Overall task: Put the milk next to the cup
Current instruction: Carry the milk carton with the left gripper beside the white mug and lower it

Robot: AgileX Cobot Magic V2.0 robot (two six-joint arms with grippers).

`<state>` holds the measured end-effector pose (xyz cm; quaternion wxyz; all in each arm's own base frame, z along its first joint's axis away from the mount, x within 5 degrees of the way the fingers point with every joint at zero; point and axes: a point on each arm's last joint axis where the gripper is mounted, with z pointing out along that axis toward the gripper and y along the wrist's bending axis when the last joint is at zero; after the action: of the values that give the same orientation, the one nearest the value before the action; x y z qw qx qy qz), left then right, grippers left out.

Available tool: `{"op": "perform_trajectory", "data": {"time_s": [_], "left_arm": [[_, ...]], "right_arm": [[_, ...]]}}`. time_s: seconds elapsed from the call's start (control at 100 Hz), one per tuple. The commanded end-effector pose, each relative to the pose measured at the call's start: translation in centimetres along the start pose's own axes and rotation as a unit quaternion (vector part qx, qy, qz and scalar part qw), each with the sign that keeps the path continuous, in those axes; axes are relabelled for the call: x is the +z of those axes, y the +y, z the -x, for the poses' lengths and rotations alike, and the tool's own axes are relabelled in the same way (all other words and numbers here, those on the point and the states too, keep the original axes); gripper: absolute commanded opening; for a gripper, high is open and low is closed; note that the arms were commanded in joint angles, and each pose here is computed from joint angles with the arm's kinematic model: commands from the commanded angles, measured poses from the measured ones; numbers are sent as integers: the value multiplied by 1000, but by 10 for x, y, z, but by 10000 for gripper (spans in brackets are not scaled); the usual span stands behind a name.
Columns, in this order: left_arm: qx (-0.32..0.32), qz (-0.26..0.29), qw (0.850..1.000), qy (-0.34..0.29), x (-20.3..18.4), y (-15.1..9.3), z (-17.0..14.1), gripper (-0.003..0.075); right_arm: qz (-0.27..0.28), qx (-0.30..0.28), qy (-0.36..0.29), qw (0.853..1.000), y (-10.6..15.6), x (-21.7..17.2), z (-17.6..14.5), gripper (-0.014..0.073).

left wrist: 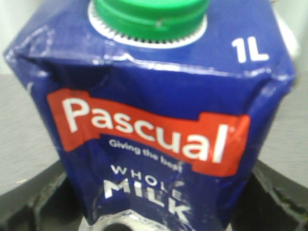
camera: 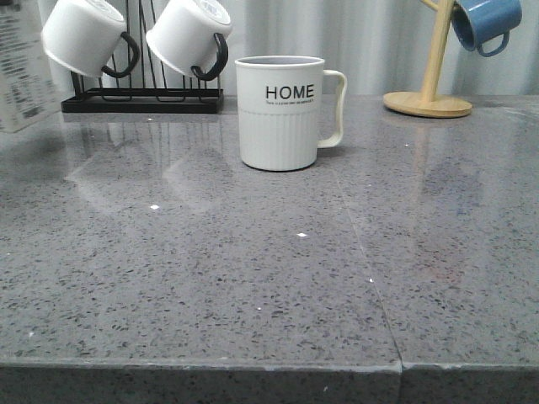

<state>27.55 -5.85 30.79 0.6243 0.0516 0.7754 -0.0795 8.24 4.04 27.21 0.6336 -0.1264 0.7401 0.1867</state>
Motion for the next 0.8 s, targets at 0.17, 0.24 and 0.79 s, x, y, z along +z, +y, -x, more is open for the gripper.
{"op": "perform_trajectory", "data": {"time_s": [0.17,0.24,0.79], "left_arm": [[-22,-80,993,-81,3,-53,15,351],[-23,-92,993,-75,10,-63,9,351],[-26,-150,987,-45,48,-119,3,351]], "right_arm": [[4,-5,-46,999,1,-1,14,-66],[4,-5,-46,999,1,-1,14,-66],[4,-5,-46,999,1,-1,14,-66]]}}
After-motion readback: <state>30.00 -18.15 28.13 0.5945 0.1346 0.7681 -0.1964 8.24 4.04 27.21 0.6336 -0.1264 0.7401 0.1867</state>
